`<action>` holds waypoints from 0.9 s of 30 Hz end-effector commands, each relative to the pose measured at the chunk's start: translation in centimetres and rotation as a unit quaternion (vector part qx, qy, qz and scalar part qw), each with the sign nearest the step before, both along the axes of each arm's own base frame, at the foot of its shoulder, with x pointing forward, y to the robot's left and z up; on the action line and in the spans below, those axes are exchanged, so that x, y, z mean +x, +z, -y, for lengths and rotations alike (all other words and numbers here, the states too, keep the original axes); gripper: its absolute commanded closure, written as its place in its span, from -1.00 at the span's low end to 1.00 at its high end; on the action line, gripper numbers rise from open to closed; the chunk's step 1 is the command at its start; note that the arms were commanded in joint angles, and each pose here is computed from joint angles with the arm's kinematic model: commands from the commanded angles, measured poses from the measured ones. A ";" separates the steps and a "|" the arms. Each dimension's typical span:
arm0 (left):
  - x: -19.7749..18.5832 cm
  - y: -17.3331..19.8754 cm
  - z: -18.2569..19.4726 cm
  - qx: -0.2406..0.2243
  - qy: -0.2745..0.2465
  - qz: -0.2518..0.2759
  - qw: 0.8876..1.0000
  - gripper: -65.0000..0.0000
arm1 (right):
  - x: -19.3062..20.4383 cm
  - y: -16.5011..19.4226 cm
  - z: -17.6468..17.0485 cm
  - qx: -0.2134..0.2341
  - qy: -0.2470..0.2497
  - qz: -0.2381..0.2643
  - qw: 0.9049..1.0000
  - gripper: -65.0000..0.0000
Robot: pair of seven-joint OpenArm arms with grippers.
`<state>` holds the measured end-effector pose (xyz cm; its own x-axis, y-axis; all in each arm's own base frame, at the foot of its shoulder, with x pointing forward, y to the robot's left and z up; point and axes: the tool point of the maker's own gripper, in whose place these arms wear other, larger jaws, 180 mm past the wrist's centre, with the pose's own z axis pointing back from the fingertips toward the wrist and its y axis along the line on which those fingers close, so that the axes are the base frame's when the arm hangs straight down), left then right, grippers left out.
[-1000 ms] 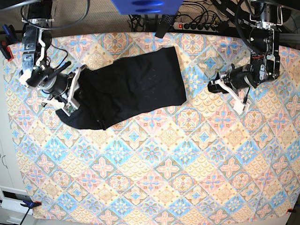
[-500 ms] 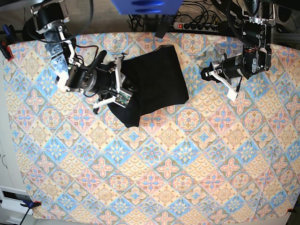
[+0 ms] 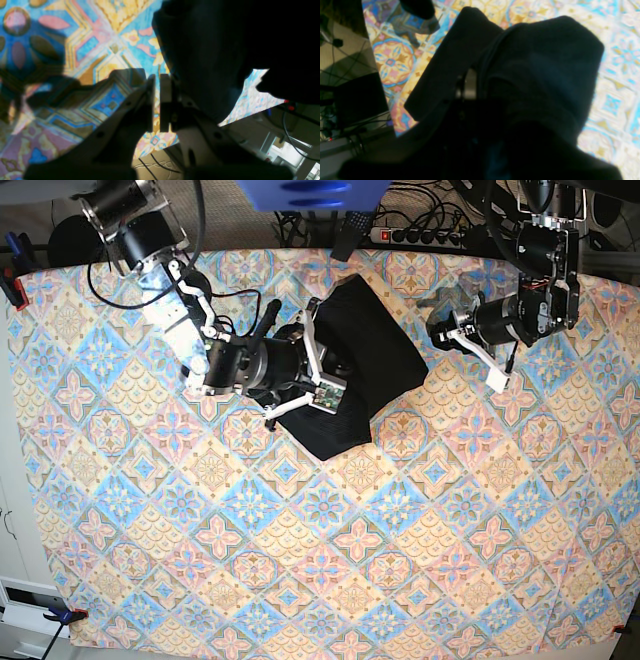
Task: Fold the T-shirt properly
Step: 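Lift the strip end with the right gripper and fold it over the shirt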
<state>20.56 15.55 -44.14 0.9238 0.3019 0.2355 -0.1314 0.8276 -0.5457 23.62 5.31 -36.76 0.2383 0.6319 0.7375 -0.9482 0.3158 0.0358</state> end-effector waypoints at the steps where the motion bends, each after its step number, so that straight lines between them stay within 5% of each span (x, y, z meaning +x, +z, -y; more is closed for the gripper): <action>1: 0.7 0.8 -0.2 -0.001 -0.002 0.016 1.000 0.94 | 0.4 1.4 -1.2 0.028 0.009 0.012 0.999 0.86; 9: 0.7 0.8 -0.1 -0.002 -0.002 0.016 1.000 0.94 | -1.2 0.3 -2.9 -0.014 0.058 0.035 0.998 0.19; 15: 1.0 0.9 -0.1 -0.001 0.004 0.026 1.000 0.94 | -0.3 -0.1 -2.1 -0.046 0.053 0.062 0.996 0.18; 24: 0.1 0.3 -0.4 0.003 0.014 0.023 1.000 0.94 | 7.5 4.0 4.9 -0.001 -0.109 0.112 0.988 0.28; 27: 0.1 0.4 -0.4 0.001 0.014 0.024 1.000 0.94 | 8.0 3.3 5.3 0.001 -0.124 0.099 0.987 0.42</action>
<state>20.02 15.83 -44.57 0.9094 0.3296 0.2535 -0.1488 0.8272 -0.5419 31.13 -0.78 -34.85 0.2691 0.5993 0.7540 -0.8279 0.5439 -0.1368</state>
